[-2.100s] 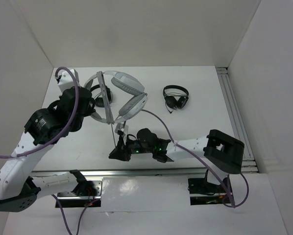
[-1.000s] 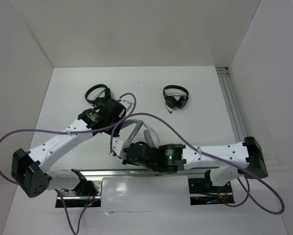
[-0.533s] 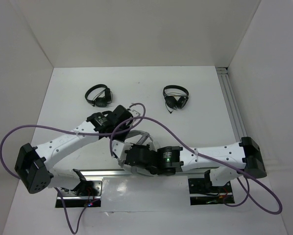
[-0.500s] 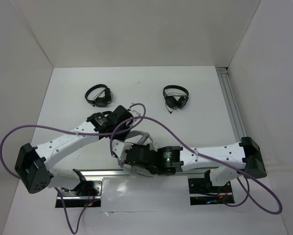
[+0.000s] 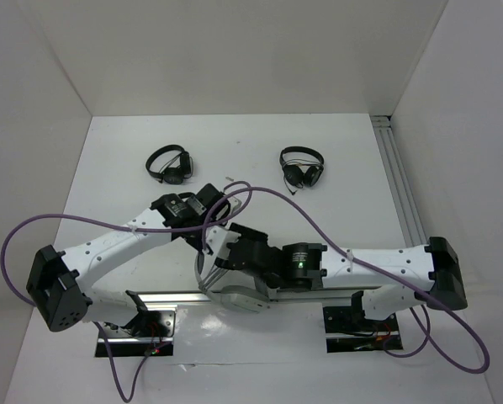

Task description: Wrap the headphones

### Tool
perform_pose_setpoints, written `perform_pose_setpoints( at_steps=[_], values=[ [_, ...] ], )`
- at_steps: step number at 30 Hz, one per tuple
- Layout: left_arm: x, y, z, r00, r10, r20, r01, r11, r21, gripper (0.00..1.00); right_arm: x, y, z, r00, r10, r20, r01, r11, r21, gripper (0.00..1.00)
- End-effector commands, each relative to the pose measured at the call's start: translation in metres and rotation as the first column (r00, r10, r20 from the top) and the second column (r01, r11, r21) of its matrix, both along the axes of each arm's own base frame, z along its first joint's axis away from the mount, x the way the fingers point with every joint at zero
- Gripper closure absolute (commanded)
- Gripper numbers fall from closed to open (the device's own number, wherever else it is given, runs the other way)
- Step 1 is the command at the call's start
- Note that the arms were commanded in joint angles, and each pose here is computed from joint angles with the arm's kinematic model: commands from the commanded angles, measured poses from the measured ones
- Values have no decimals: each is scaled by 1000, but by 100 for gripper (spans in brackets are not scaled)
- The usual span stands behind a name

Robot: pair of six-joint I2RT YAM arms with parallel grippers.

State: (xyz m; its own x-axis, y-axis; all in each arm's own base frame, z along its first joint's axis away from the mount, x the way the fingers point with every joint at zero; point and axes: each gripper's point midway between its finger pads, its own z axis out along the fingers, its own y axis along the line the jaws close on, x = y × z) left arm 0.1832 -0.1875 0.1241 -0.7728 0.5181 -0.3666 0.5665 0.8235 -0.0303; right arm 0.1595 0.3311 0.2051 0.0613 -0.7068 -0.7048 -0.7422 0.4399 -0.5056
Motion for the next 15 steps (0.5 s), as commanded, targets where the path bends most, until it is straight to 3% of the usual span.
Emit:
perform_pose_setpoints(
  at_steps=[1,3,8,13,14,15],
  values=[
    [-1,-13,22,1000,-17,-3,17,998,-54,100,13,-10,35,999,-54,5,53,989,139,31],
    [-1,-12,24,1000,-17,-5,17,999,-52,100,16,-12,31,998,-61,-1,61,989,131,20],
    [-4,-16,32,999,-37,-21,35,997,-66,100,26,-23,34,995,-93,-27,96,985,143,18],
    [4,-14,25,1000,-11,-16,11,1000,-21,100,20,-26,71,997,-56,-48,68,950,305,16],
    [4,-14,25,1000,-11,-16,10,1000,-21,100,18,-28,77,998,-46,-47,59,944,324,7],
    [9,-16,25,1000,-7,-6,7,1000,-17,100,17,-31,83,997,-49,-51,64,935,349,4]
  ],
)
